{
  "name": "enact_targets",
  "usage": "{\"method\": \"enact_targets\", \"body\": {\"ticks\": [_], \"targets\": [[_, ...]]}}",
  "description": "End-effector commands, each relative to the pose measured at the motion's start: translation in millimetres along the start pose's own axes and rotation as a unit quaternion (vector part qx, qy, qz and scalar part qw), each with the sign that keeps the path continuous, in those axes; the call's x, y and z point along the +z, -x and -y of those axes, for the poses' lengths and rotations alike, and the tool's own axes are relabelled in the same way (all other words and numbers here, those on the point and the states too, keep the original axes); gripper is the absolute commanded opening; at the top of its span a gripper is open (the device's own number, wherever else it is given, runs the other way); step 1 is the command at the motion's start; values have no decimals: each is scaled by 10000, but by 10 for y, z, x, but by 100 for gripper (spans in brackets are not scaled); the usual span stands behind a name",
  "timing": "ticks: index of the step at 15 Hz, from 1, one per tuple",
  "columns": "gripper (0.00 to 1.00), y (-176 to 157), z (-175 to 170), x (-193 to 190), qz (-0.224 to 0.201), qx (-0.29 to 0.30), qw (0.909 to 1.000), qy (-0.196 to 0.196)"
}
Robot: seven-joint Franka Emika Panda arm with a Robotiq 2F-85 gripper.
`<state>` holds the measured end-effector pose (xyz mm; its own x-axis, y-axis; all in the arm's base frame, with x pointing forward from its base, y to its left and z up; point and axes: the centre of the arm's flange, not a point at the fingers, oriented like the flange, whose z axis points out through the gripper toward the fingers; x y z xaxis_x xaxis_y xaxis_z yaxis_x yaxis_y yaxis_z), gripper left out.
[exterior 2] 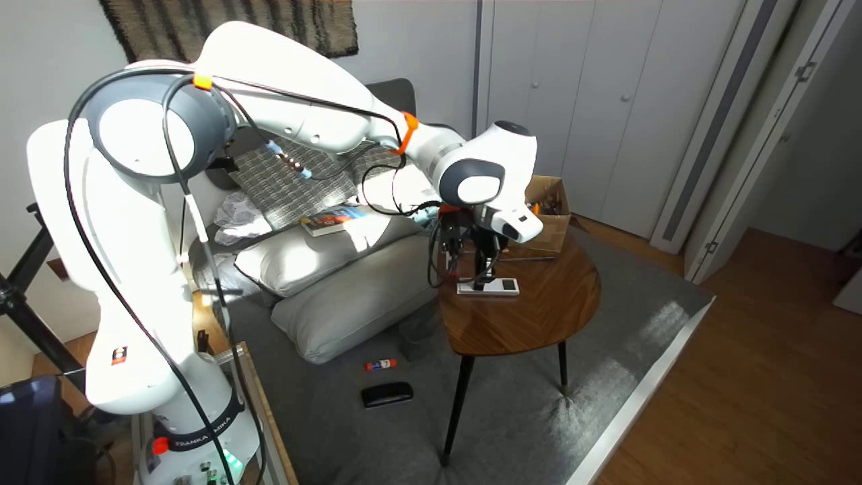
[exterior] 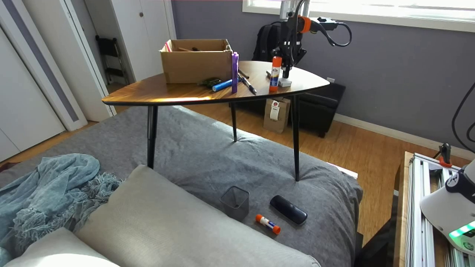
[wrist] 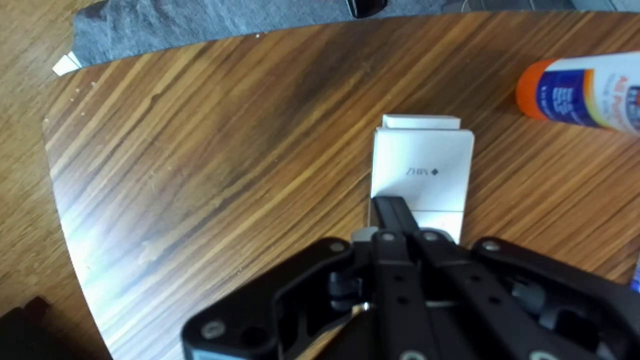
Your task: Press the middle button on the white remote three times
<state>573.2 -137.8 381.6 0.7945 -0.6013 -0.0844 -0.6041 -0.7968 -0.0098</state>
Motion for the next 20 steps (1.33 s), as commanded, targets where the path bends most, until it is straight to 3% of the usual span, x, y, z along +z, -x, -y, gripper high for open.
{"method": "enact_targets", "body": {"ticks": [1,9,15,20], "targets": [[0,-81,-15,141,223,0,9997,-70],[0,-28,-100,-396,-72,-54,9998,-166],[0,-72,-71,-401,460,-90,9989,-36],[0,-153,-44,-273,519,-20,9986,29]]}}
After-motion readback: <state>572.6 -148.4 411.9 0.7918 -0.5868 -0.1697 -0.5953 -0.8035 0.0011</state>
